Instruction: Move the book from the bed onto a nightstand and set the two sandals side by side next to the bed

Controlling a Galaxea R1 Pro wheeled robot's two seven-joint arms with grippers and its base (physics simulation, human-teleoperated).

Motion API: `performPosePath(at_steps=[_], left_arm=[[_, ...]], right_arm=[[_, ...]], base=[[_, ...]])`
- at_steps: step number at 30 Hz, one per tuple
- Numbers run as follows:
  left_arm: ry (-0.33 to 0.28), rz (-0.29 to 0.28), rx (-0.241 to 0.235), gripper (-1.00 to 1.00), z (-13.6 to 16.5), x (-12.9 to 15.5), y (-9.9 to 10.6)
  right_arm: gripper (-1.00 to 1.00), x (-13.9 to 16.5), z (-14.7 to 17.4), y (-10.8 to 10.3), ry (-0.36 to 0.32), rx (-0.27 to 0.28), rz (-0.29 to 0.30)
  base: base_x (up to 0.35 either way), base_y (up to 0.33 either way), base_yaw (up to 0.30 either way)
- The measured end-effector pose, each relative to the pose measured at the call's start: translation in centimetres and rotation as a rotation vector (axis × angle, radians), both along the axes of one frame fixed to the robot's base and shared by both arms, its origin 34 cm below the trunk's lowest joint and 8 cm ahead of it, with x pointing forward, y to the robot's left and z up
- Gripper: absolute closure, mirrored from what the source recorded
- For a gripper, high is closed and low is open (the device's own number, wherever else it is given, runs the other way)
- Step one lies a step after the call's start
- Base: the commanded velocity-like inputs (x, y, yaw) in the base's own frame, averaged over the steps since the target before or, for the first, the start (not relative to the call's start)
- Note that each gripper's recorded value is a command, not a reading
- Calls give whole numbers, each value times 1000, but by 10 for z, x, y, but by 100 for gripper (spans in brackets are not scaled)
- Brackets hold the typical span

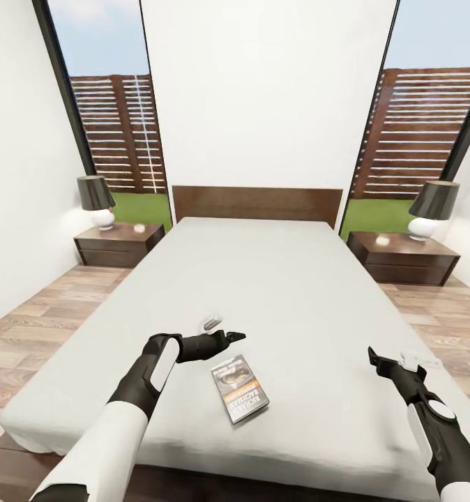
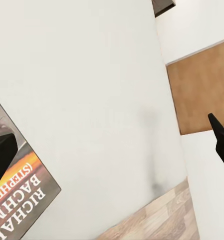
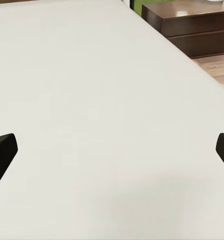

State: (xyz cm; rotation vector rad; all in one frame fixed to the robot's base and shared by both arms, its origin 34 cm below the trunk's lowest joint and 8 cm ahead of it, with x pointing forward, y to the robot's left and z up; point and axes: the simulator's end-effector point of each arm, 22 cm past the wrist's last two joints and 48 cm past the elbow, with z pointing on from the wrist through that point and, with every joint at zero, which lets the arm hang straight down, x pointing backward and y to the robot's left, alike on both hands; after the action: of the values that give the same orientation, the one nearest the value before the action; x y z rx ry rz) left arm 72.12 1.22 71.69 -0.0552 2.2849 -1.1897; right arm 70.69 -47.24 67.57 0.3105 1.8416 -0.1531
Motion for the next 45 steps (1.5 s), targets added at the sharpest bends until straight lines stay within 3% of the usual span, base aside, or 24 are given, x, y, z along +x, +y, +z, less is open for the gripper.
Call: performPosePath(at_steps=[14, 20, 27, 45], left_arm=[[-1, 1, 2, -100, 0, 0, 0], [-65, 44, 13, -100, 5, 13, 7], [-59, 117, 94, -100, -13, 23, 24], [-61, 126, 101, -100, -32, 22, 26]], right_arm=[[-100, 0, -2, 2, 14, -26, 12], [-100, 0, -2, 2, 16, -30, 12], [-100, 0, -2, 2, 16, -30, 12], [-100, -3, -21, 2, 17, -30, 13]], base=[[0, 0, 0], [0, 0, 0], [0, 0, 0], [0, 0, 0]])
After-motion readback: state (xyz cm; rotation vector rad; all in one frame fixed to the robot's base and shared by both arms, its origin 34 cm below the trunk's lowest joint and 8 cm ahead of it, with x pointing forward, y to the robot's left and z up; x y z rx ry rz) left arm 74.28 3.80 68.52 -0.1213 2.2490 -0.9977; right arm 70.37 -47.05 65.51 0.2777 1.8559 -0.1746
